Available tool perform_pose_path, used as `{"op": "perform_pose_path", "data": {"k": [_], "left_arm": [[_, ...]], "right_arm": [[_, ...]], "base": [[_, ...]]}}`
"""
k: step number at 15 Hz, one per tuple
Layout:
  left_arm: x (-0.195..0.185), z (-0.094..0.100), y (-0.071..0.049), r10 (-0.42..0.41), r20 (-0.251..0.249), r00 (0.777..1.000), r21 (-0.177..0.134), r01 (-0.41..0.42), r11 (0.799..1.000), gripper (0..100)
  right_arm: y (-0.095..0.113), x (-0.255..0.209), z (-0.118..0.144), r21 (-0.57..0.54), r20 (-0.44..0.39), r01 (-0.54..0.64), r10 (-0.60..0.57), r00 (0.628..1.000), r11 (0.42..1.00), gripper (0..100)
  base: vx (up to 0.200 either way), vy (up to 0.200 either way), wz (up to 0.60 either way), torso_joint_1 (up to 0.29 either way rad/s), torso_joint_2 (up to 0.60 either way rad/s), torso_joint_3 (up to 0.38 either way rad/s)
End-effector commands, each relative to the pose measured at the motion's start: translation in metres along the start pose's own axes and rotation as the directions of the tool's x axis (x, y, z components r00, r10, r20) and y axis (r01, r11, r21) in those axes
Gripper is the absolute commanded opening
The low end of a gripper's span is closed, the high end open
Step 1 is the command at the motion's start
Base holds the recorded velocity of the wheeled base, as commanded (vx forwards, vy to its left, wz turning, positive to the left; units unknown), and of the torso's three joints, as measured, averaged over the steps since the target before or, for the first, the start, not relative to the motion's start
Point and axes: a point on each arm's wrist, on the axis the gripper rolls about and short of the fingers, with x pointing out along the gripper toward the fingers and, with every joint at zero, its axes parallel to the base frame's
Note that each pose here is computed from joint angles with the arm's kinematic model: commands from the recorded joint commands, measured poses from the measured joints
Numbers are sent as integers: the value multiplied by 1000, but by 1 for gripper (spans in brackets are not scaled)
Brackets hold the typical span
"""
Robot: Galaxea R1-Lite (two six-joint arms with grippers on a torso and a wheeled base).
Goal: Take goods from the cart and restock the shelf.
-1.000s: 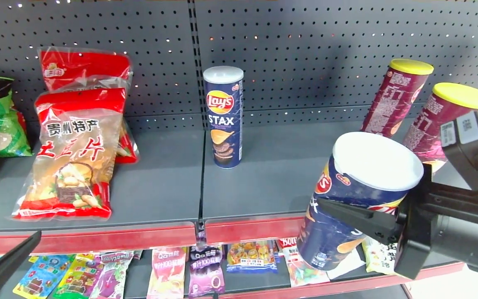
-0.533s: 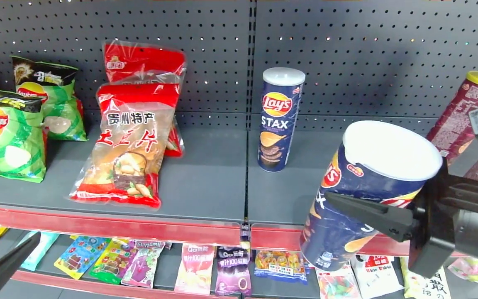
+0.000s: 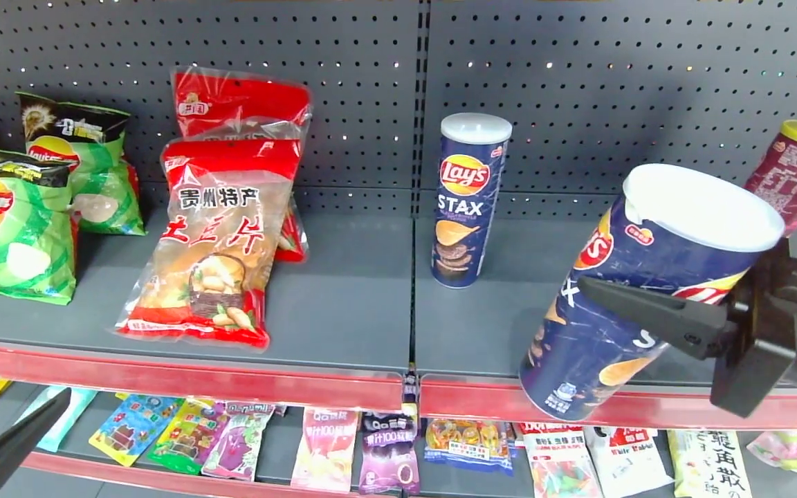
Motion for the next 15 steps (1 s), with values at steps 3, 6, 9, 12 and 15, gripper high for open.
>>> {"op": "perform_pose_path", "data": {"k": [3,6,9,12,15], "left_arm": [[5,0,0,-9,-17,1000,1,9,1000,100],[5,0,0,-10,-18,1000,1,10,1000,100],[5,1,0,-11,-13,1000,1,11,1000,100],[11,2,-2,-77,-14,997,22,77,997,100],[37,19,-1,-161,-24,987,1,162,987,100]], "right_arm": [[-4,-3,-2,13,-6,26,-26,1000,1000,0],[-5,-2,-1,14,-2,24,-24,1000,1000,0],[-4,-3,-1,13,0,21,-21,1000,1000,0],[-4,-3,0,11,3,18,-18,1000,1000,0],[-3,-3,-2,7,-4,24,-24,1000,1000,0]], "base": [[200,0,0,-1,1,2],[0,0,0,0,0,0],[0,0,0,0,0,0],[0,0,0,0,0,0],[0,0,0,0,0,0]]}}
